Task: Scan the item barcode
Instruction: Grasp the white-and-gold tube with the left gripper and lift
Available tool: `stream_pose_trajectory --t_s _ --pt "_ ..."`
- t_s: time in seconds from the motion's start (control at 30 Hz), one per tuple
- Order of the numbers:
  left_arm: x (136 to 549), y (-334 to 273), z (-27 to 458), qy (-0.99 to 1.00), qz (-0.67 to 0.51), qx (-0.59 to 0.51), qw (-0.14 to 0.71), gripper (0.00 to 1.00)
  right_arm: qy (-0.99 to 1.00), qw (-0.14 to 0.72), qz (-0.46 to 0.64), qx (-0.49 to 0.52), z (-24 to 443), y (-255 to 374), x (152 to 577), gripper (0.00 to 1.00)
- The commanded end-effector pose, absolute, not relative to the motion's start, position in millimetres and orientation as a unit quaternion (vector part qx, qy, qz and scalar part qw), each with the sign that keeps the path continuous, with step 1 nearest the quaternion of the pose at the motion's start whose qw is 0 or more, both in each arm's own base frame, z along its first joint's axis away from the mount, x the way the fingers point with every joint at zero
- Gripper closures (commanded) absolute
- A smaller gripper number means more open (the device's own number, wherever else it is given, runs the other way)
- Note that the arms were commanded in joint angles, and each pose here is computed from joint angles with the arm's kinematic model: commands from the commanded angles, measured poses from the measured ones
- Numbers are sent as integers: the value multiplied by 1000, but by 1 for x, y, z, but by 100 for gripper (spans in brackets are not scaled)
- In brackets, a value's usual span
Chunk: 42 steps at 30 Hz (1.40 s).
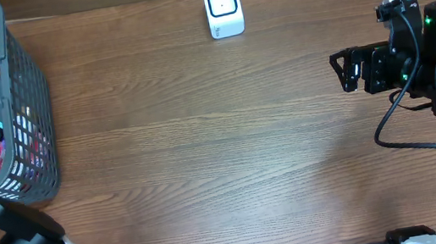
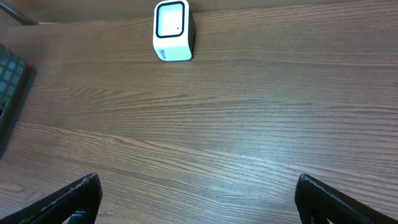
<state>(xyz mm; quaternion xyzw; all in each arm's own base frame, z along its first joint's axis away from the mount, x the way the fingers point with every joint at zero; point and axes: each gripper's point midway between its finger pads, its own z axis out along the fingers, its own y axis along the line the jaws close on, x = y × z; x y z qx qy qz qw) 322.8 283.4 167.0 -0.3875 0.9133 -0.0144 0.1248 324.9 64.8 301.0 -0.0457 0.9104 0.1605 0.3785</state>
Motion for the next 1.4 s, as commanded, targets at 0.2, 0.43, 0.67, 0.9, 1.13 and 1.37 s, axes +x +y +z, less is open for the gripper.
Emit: stream_pose_trajectory --t_s 0.2,0.43,0.67,0.9,1.13,1.37 --pt "334 278 140 936 -38 -333 107 16 902 397 159 -48 316 65 326 0" --pt "348 279 134 947 -43 -293 125 16 903 397 159 -48 316 65 326 0" --pt "364 269 103 953 -82 -271 113 18 902 397 159 -48 316 65 326 0" --pt "374 254 78 966 -98 -221 93 19 903 397 159 -48 316 65 326 0" --pt "378 259 76 969 -79 -214 96 68 903 397 159 -48 316 65 326 0" --pt "375 276 98 961 -38 -258 93 96 903 397 159 -48 316 65 326 0"
